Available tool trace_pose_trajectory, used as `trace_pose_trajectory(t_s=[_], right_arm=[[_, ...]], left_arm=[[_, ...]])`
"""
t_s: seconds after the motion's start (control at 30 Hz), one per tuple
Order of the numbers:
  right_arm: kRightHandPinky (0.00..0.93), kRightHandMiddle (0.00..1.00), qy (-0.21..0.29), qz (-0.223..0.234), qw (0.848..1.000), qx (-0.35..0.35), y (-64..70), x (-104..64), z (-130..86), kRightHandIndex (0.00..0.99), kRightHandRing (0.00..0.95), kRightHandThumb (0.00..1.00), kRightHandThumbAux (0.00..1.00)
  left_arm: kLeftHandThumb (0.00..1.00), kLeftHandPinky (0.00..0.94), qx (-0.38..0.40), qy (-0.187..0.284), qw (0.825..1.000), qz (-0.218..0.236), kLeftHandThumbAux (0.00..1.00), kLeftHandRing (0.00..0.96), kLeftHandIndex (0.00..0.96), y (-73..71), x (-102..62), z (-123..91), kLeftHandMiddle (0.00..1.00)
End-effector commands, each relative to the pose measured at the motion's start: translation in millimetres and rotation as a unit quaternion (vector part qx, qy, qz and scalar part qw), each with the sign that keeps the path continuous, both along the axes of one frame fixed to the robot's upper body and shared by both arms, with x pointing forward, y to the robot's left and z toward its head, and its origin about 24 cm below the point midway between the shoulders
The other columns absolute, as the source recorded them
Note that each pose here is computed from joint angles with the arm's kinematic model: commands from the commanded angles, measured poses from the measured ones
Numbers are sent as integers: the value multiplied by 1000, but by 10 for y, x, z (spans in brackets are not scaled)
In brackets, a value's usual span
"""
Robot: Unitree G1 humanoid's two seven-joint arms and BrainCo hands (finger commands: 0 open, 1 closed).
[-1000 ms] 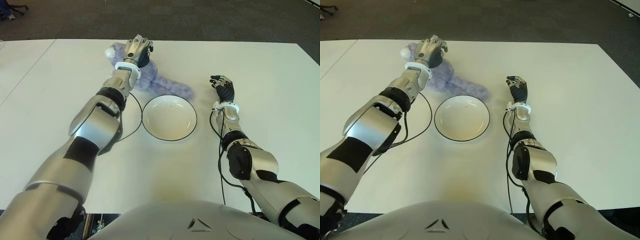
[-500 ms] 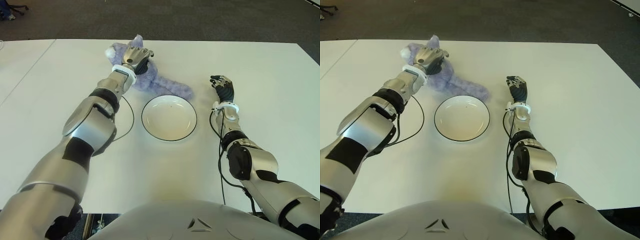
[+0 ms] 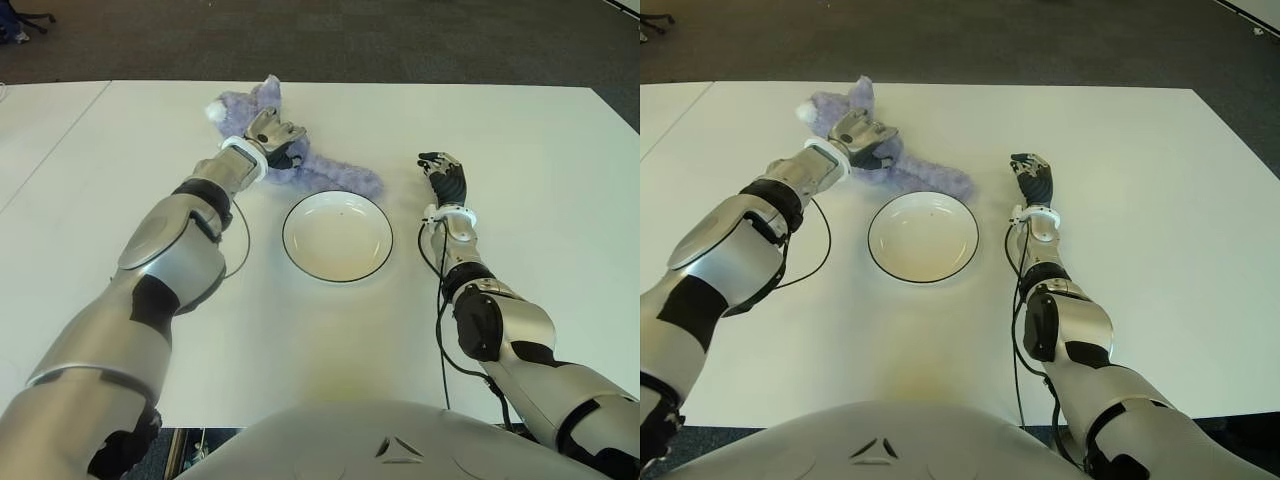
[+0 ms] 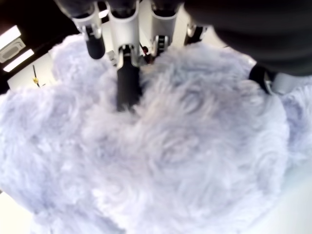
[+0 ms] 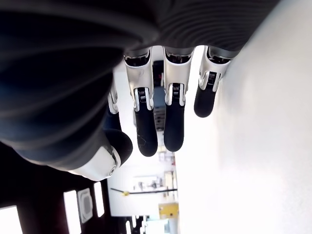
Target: Put the doll into the plate.
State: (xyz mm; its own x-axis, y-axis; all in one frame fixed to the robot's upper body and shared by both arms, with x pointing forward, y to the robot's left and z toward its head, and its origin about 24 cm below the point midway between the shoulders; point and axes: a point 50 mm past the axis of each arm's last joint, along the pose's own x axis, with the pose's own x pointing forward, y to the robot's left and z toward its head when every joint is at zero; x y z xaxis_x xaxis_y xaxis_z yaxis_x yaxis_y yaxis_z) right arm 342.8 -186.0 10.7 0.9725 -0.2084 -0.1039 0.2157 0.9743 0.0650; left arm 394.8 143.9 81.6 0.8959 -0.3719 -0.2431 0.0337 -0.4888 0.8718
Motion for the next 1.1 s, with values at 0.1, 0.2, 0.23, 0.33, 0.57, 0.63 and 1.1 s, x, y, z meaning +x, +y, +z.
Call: trace_pose_trajectory(t_s=[0.1,0.2,0.23,0.33,0.57,0.63,1.1], right_arm=[[184,321,183,-7,982,54,126,-587,-795,409,281,708,732],[183,321,184,-8,982,53,125,-588,-797,408,285,707,732],[183,321,183,-7,982,50,124,-589,-796,408,285,707,732],[171,329,181,-6,983,43,120,-591,-793,409,303,709,732],[159,335,186,0,982,39,110,-595,-800,410,327,717,731],[144,334,187,2,982,38,112,-596,-802,412,325,719,730],[189,285,177,-7,984,25,135,-607,-796,417,222,717,725]], left_arm=[[397,0,65,108,992,3,191,0,0,128,-186,-379,0],[373,0,74,114,991,1,183,0,0,127,-189,-384,0],[373,0,79,120,990,0,183,0,0,130,-200,-404,0],[338,0,94,134,987,0,199,0,0,140,-225,-452,0],[290,0,106,151,983,8,220,0,0,138,-229,-464,0],[275,0,106,154,982,10,224,0,0,137,-228,-462,0],[196,0,74,222,971,52,346,0,0,83,-294,-587,0]])
